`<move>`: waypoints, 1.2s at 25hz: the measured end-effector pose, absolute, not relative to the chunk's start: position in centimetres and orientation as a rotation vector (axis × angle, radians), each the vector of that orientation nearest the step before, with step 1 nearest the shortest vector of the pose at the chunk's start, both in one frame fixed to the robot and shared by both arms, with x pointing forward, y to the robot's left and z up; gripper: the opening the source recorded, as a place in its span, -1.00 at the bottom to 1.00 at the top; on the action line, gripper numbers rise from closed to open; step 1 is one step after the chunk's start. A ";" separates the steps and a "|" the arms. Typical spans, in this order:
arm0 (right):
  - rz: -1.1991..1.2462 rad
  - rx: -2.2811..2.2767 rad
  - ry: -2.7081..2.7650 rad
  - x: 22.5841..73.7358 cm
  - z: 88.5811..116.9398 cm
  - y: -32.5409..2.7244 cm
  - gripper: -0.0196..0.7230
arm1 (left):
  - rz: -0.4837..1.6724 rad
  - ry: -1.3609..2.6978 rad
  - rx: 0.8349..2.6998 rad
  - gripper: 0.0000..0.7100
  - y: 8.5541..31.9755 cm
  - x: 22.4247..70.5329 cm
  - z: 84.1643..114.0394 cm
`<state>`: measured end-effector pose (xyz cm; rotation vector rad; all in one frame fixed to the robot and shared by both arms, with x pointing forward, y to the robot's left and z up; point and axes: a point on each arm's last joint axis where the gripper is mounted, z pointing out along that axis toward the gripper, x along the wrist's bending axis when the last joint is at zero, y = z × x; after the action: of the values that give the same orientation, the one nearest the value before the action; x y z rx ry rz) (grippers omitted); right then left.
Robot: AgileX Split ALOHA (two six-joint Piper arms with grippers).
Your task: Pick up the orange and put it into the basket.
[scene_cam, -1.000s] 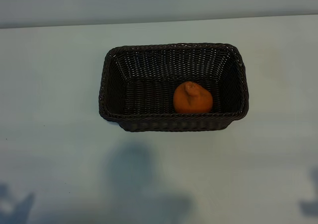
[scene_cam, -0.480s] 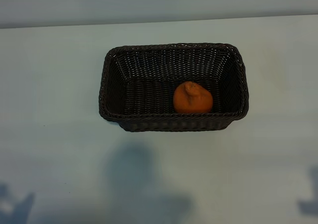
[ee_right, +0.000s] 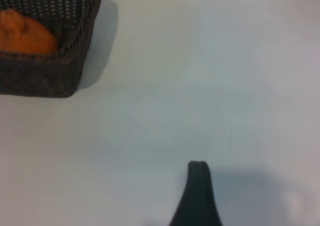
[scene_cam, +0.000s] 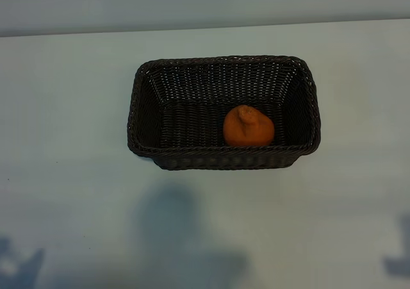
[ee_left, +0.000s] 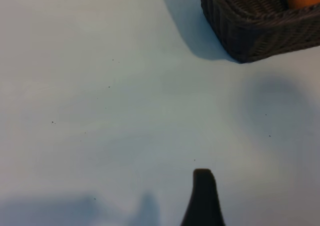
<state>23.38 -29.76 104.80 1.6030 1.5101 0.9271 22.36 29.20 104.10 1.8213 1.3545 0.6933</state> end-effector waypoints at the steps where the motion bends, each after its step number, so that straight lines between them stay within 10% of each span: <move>1: 0.931 1.604 1.511 23.4 104.8 -29.7 0.57 | 0.693 1.354 1.821 0.59 29.2 22.4 104.1; 30: 0.940 1.607 1.512 23.4 104.8 -29.7 0.58 | 0.757 1.560 1.686 0.59 30.5 22.6 104.1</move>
<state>23.38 -29.67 104.80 1.6068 1.5117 0.9400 22.58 30.47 104.06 1.6858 1.5605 0.7566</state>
